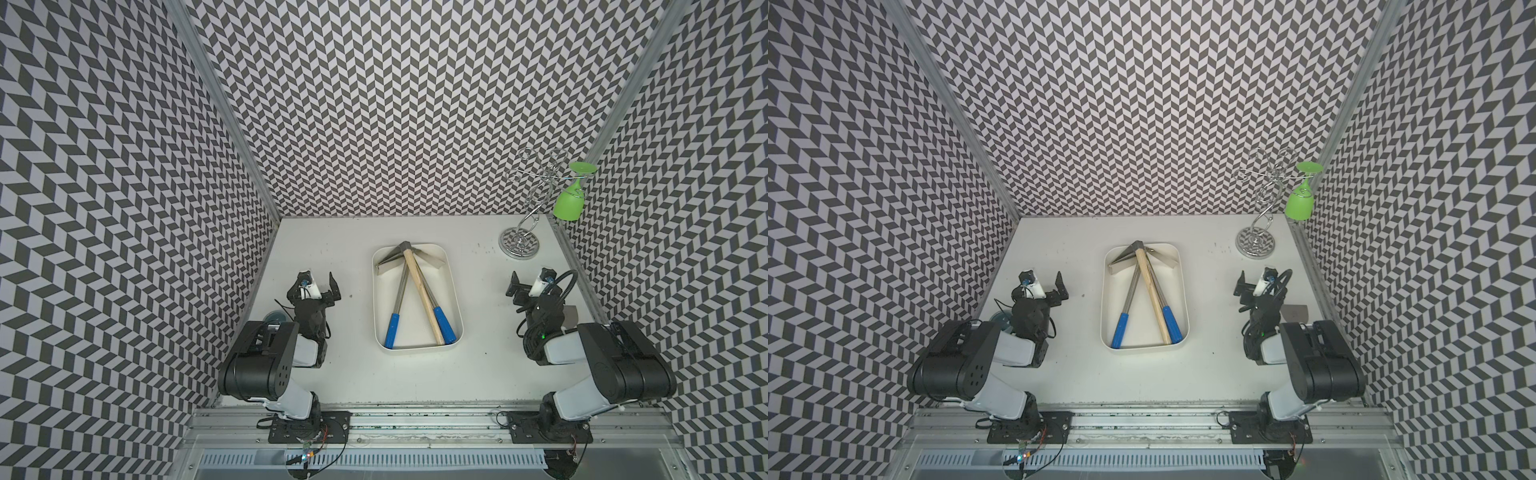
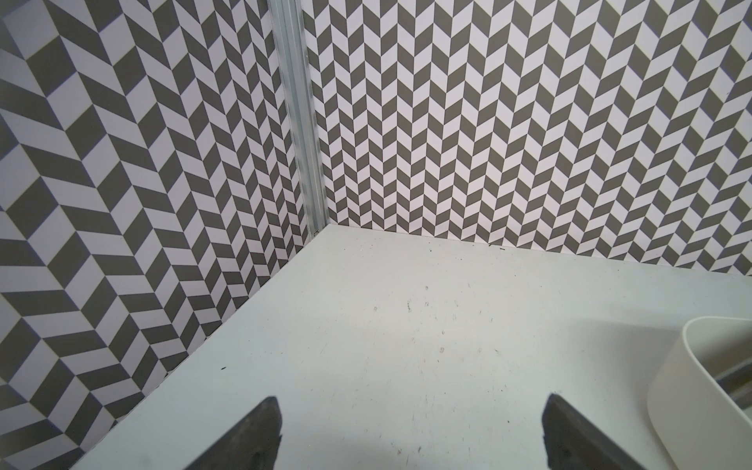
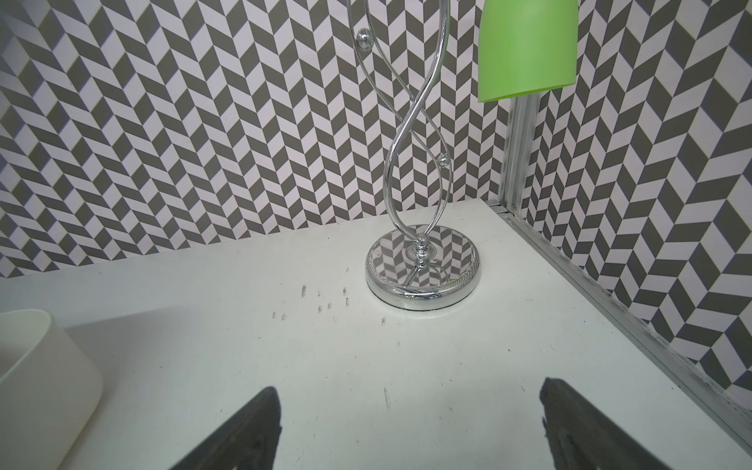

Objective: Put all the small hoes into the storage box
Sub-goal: Reset both arms

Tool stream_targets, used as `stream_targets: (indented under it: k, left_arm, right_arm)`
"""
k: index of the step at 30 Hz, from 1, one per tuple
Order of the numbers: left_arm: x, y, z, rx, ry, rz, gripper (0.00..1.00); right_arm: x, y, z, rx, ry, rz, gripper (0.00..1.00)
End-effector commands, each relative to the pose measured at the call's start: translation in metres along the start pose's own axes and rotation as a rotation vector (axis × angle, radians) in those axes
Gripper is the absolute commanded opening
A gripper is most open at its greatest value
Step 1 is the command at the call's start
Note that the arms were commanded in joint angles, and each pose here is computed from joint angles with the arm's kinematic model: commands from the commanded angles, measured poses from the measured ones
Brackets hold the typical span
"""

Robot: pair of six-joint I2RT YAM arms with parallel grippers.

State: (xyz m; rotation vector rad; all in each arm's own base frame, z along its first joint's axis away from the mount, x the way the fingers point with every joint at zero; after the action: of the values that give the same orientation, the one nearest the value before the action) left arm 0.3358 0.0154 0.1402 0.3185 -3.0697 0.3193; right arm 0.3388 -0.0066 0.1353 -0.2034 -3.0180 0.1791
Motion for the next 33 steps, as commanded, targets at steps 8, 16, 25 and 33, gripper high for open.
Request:
stream_targets:
  k: [8, 16, 25, 33]
  left_arm:
    - [-0.001, -0.003, -0.01, 0.0, -0.04, 0.006, 1.0]
    - [-0.001, -0.002, -0.01, -0.001, -0.039, 0.005, 1.0]
    - [-0.001, -0.002, -0.01, 0.0, -0.04, 0.006, 1.0]
    - [-0.001, -0.003, -0.01, -0.001, -0.04, 0.006, 1.0]
  right_arm:
    - [0.013, -0.01, -0.017, -0.045, -0.132, 0.05, 0.99]
    - [-0.001, 0.013, -0.021, 0.035, -0.101, -0.113, 0.99]
    - [-0.004, 0.006, -0.019, 0.014, -0.065, -0.055, 0.99]
    - [-0.003, 0.005, -0.019, 0.008, -0.081, -0.05, 0.99]
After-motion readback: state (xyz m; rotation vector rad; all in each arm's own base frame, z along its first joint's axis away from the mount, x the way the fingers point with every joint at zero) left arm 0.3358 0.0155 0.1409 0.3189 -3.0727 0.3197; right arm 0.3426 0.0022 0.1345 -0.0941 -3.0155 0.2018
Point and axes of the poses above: each gripper's point midway between its finger pads, its own x axis back along the fingers, its own y axis along the line the jaws close on, z = x × y, the point moved 4 cm from there along x, back along the fingers, and after that the axes turned 10 degrees about x, right-handed, at the moved point
